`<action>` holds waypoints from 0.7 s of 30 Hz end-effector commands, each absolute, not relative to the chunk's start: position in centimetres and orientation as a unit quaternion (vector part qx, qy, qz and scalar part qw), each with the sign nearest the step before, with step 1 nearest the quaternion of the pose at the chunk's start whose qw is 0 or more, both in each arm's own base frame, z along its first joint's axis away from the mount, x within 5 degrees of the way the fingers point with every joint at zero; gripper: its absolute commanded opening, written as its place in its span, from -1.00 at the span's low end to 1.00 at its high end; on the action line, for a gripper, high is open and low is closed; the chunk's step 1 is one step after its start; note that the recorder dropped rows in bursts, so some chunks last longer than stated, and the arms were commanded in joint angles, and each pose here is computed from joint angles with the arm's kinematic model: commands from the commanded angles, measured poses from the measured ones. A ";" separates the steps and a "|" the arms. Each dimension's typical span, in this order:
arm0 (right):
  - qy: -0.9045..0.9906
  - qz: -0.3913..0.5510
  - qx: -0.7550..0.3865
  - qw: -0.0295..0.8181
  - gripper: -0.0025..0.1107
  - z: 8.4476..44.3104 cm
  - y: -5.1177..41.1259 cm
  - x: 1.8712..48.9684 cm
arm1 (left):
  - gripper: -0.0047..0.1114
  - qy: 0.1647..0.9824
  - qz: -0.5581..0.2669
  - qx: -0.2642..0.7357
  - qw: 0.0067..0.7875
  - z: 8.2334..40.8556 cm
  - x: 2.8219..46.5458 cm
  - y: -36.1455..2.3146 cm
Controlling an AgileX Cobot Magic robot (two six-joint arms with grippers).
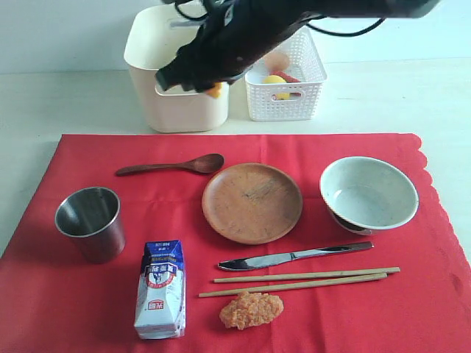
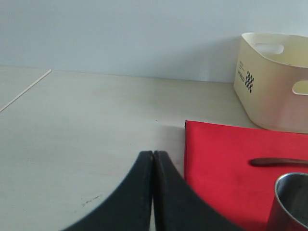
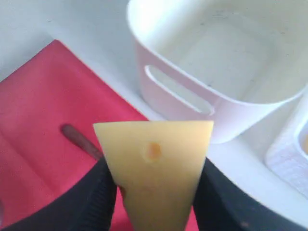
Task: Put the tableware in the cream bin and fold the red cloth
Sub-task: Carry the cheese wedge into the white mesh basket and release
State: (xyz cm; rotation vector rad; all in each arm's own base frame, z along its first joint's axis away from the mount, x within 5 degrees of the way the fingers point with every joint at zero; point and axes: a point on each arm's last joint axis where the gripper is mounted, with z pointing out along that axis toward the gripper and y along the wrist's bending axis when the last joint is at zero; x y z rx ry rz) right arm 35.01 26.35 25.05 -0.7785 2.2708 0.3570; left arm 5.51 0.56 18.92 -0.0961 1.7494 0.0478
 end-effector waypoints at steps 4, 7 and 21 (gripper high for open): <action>0.886 0.114 -0.244 0.376 -0.96 26.2 21.4 38.0 | -0.88 0.766 0.017 -0.042 0.642 18.9 5.5 0.5; 0.887 0.108 -0.223 0.389 -0.96 26.4 19.8 39.0 | -0.88 0.766 0.017 -0.042 0.642 18.9 5.5 0.5; 0.876 0.086 -0.160 0.447 -0.96 24.1 15.6 43.2 | -0.88 0.766 0.017 -0.042 0.642 18.9 5.5 0.5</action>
